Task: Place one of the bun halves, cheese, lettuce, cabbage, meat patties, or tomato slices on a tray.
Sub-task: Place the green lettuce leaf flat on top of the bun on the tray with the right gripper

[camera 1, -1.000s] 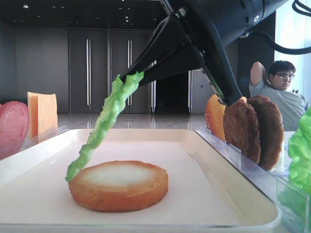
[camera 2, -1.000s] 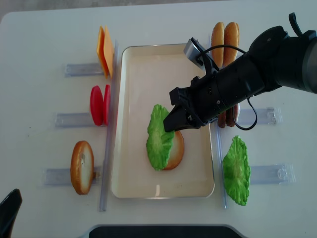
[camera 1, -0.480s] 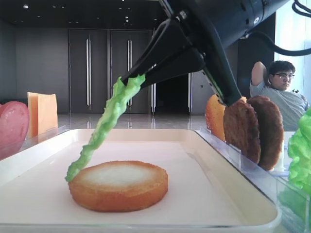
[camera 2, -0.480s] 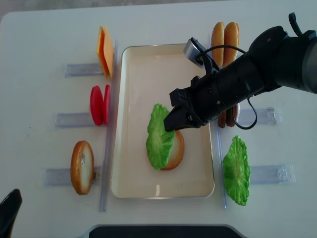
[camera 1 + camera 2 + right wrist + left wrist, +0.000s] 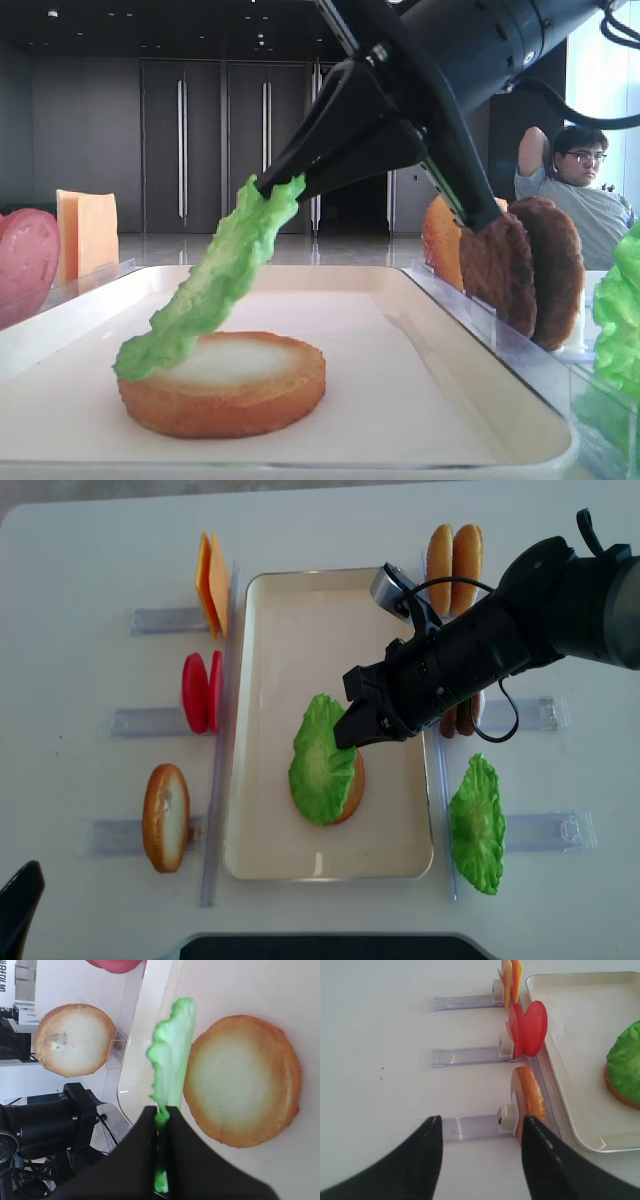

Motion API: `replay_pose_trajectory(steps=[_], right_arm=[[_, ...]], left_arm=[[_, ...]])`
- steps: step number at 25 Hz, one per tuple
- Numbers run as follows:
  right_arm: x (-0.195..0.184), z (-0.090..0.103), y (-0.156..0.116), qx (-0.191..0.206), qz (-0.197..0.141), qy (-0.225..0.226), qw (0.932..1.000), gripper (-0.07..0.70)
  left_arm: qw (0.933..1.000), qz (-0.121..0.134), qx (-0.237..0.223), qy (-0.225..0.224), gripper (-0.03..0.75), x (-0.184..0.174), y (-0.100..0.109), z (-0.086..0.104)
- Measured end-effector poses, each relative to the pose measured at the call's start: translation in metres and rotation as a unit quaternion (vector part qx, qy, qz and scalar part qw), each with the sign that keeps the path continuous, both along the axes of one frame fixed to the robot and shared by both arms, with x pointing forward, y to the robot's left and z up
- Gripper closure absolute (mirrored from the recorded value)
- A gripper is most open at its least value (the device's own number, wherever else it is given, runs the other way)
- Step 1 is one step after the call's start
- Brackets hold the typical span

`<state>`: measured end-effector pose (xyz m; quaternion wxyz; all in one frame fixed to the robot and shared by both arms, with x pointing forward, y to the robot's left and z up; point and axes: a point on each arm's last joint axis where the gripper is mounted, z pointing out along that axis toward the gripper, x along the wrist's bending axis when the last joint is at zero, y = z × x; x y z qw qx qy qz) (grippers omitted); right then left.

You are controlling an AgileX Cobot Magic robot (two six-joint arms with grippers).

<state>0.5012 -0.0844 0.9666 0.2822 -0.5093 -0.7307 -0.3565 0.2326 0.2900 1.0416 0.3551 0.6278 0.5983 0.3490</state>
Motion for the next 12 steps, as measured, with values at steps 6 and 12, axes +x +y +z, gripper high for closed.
replay_pose_trajectory(steps=[6,12], right_arm=[[0.0,0.0,0.0,0.0,0.0,0.0,1.0,0.604],[0.0,0.0,0.0,0.0,0.0,0.0,1.0,0.488]], left_arm=[[1.0,0.0,0.0,0.0,0.325,0.0,0.0,0.0],[1.0,0.0,0.0,0.0,0.325,0.0,0.0,0.0]])
